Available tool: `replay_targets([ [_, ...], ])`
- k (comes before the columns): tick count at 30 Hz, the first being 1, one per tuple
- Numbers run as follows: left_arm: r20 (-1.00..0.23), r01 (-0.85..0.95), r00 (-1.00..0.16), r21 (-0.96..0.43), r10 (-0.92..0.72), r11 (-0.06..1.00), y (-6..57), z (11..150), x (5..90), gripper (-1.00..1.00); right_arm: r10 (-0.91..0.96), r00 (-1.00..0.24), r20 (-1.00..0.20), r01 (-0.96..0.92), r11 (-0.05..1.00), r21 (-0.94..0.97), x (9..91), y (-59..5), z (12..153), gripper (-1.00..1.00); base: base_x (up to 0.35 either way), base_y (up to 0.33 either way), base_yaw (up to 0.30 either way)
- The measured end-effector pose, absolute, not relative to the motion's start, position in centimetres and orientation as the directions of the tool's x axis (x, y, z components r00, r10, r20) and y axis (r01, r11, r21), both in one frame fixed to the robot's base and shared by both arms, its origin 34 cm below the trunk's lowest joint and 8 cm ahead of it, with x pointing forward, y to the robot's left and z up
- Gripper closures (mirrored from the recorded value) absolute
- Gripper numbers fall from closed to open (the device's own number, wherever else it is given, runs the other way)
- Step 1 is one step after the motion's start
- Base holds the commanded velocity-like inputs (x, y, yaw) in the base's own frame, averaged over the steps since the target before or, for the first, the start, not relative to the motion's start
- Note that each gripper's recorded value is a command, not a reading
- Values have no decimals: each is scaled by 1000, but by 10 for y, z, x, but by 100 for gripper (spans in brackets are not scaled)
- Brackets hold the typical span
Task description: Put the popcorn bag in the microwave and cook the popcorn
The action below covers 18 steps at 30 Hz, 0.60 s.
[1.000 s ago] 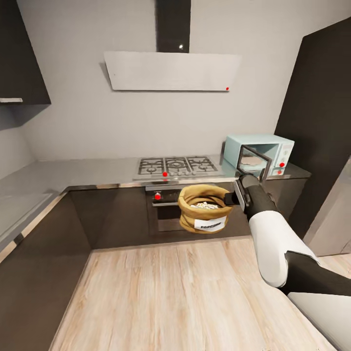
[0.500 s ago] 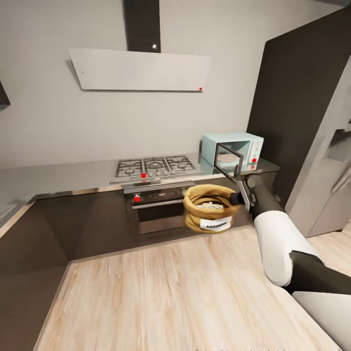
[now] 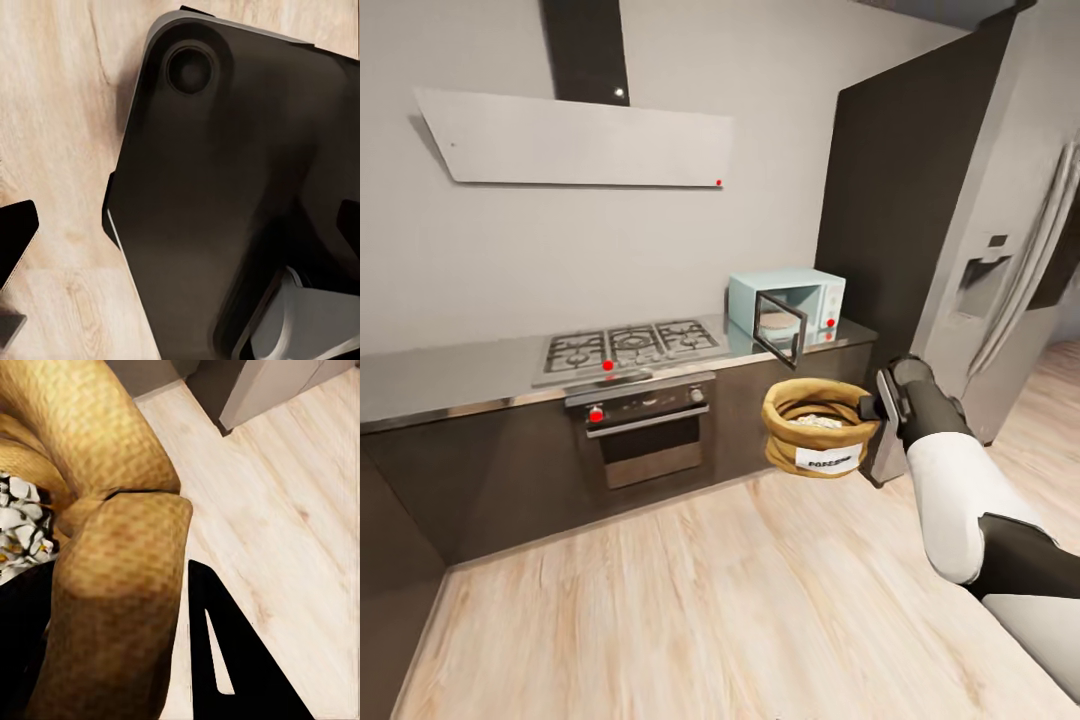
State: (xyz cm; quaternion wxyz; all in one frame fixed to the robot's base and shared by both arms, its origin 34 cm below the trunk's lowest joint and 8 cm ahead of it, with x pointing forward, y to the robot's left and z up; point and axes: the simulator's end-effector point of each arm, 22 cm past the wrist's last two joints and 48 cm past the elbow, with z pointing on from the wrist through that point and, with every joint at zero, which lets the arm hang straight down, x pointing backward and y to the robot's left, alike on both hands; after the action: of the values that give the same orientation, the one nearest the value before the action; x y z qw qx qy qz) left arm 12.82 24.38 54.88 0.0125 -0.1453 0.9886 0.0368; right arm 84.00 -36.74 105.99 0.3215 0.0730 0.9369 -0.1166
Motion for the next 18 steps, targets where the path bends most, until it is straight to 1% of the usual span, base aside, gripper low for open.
replay_targets([
  [2, -36, -288, -957, 69, -286, 955, 244, 549, 128, -100, 64, -782, -620, 215, 961, -173, 840, -370, 1060, 100, 0, 0, -286],
  [7, -36, -288, -957, 69, -286, 955, 244, 549, 128, -100, 83, -779, -622, 258, 946, -197, 833, -406, 1064, 100, 0, 0, -286],
  [18, -40, -288, -957, 69, -286, 955, 244, 549, 130, -100, 88, -778, -622, 262, 945, -195, 833, -410, 1064, 100, 0, 0, -286],
])
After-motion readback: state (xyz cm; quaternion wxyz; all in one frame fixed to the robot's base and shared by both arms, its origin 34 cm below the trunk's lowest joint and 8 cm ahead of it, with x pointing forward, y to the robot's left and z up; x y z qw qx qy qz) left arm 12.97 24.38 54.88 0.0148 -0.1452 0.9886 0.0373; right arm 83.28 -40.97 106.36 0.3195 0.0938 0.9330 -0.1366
